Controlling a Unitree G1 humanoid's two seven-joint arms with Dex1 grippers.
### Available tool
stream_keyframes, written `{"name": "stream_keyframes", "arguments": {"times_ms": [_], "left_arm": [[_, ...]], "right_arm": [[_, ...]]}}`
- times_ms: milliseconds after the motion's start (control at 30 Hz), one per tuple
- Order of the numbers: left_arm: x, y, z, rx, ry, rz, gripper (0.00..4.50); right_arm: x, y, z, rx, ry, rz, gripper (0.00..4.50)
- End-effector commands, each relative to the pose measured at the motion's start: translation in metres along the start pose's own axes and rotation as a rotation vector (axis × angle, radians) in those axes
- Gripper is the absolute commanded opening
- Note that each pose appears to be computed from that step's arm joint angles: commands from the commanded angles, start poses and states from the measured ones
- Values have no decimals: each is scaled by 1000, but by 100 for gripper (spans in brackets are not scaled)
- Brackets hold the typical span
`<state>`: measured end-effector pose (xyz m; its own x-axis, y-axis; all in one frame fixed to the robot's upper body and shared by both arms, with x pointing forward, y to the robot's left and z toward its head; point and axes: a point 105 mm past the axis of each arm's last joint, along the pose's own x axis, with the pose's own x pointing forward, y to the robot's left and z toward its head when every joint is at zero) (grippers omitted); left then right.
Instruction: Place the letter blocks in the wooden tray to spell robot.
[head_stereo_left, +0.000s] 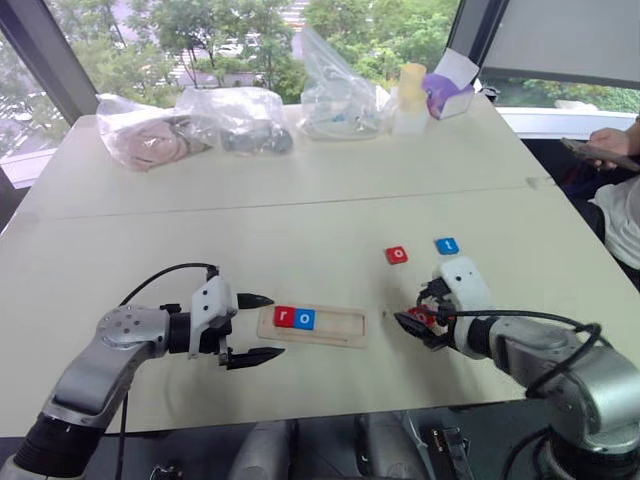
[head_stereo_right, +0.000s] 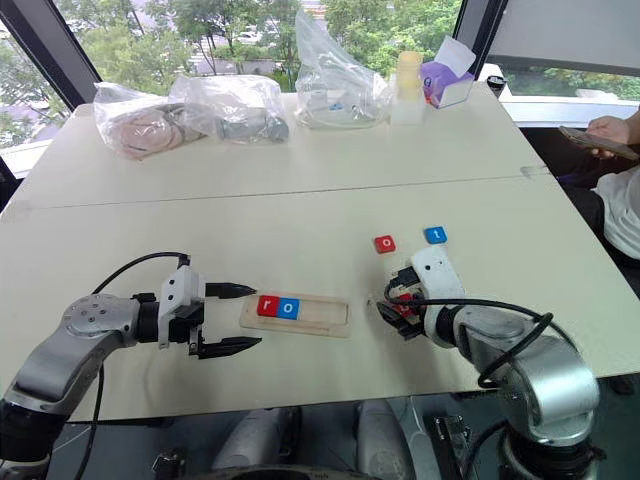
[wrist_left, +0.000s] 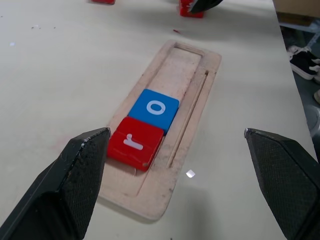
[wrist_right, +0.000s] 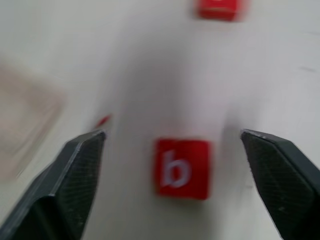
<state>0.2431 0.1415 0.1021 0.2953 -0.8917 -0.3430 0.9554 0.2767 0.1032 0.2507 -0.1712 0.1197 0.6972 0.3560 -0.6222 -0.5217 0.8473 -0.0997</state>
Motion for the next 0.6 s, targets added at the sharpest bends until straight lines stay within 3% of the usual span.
{"name": "stream_keyframes", "arguments": {"times_ms": [33, 167, 400, 600], "left_arm": [[-3, -2, 8, 40, -15, 3, 450], [-6, -5, 8, 34, -10, 7, 450], [-9, -10, 9, 37, -5, 28, 450], [-11, -11, 8, 34, 1, 42, 450]], "right_arm": [[-15, 0, 20, -261, -107, 221, 447], [-16, -15, 3, -525, -58, 388, 447], [9, -43, -10, -704, -17, 499, 447], [26, -50, -12, -726, -16, 540, 447]]}}
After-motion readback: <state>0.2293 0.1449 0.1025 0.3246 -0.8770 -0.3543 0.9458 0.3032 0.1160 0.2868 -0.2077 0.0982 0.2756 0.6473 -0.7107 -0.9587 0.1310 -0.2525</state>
